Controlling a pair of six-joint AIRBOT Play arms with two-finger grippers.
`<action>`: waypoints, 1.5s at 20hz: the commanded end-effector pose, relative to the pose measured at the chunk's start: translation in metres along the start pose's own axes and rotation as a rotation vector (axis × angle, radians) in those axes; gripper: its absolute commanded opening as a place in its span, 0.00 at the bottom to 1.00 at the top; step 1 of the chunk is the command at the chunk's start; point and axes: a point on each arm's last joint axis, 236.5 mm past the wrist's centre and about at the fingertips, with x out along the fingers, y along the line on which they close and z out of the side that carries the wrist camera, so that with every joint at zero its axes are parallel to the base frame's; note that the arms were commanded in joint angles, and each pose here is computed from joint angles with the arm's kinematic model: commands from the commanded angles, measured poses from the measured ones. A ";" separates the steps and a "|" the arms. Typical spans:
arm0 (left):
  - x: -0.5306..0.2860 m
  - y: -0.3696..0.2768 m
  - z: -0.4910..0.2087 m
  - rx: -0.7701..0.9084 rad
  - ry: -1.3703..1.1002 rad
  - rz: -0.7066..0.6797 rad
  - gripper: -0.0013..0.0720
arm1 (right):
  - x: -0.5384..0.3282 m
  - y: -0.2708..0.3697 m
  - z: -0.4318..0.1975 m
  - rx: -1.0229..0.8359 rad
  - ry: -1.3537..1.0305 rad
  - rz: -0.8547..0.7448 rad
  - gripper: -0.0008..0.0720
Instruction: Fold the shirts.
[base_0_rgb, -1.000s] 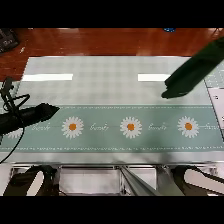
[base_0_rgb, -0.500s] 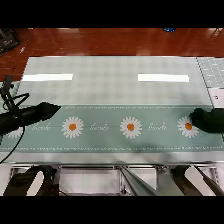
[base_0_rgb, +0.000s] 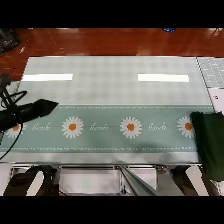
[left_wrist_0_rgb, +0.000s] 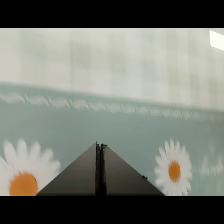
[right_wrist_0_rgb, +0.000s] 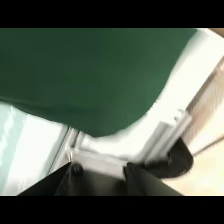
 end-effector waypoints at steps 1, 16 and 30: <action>-0.016 0.013 0.084 0.007 -0.182 0.064 0.04 | -0.009 0.042 0.041 0.002 -0.131 0.188 0.43; 0.092 0.004 0.056 0.372 0.255 0.333 0.04 | -0.089 0.436 -0.101 -1.289 -0.508 0.321 0.04; 0.095 0.031 0.045 0.303 0.272 0.375 0.04 | -0.064 0.436 -0.105 -1.286 -0.442 0.294 0.04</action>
